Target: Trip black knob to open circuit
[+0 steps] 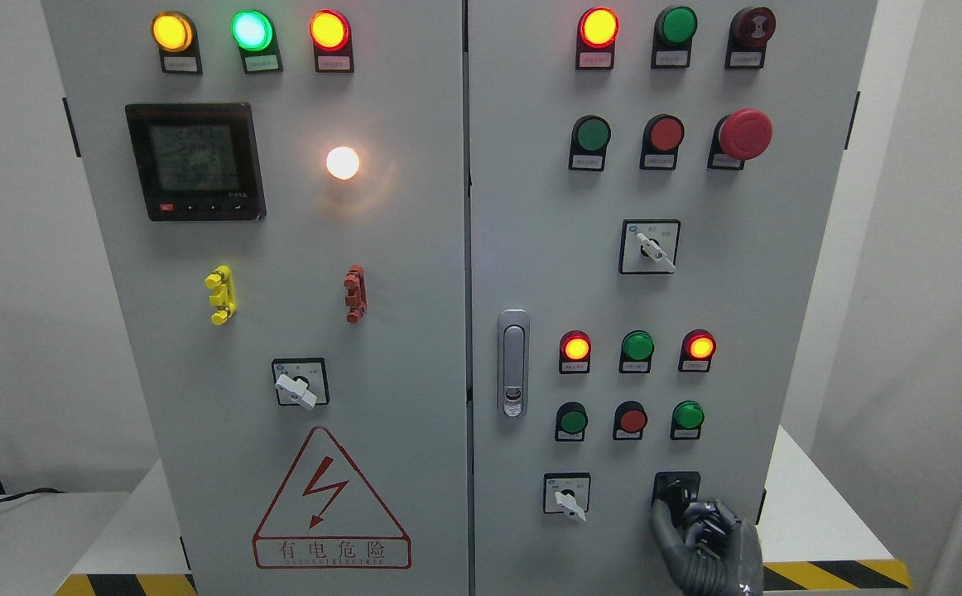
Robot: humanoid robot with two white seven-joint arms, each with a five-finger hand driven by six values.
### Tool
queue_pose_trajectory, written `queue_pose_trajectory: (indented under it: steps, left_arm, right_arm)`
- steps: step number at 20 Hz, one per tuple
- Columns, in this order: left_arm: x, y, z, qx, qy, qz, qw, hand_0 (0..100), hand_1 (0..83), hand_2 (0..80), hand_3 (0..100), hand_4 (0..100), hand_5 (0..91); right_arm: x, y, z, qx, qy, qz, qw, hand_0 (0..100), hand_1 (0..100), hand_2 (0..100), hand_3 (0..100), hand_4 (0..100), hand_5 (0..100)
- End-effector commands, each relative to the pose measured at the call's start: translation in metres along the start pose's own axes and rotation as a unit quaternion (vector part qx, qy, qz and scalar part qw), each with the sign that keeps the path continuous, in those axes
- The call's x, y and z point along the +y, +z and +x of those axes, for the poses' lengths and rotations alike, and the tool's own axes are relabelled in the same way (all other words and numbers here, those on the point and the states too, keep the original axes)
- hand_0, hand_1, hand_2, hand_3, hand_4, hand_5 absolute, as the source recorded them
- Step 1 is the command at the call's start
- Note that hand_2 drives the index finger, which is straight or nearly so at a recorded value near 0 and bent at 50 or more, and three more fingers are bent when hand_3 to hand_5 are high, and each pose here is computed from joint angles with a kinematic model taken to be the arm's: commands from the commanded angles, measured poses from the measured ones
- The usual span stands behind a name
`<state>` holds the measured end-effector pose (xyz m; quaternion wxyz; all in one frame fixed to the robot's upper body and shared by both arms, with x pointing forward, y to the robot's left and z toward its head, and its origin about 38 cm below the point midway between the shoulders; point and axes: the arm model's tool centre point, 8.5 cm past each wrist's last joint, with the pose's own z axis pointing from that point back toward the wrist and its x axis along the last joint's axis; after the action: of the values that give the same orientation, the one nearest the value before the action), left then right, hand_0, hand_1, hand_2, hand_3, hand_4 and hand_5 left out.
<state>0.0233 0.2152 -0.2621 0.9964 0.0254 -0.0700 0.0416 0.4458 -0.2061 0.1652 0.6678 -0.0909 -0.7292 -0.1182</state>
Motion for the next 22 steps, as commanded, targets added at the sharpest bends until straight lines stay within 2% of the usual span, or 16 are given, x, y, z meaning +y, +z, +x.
queue_pose_trajectory:
  steps: [1, 22]
  left_arm:
    - [-0.0012, 0.0, 0.0001, -0.001, -0.015, -0.003, 1.0, 12, 38.9, 0.0, 0, 0, 0.0]
    - [-0.0002, 0.0001, -0.0003, 0.0, -0.015, -0.002, 1.0, 12, 38.9, 0.0, 0, 0, 0.0]
  right_arm:
    - [0.0035, 0.0, 0.0002, 0.001, -0.006, 0.019, 1.0, 43, 87, 63, 100, 93, 99]
    - [0.007, 0.0004, 0.0003, 0.001, -0.006, 0.035, 0.999, 44, 88, 63, 100, 93, 99]
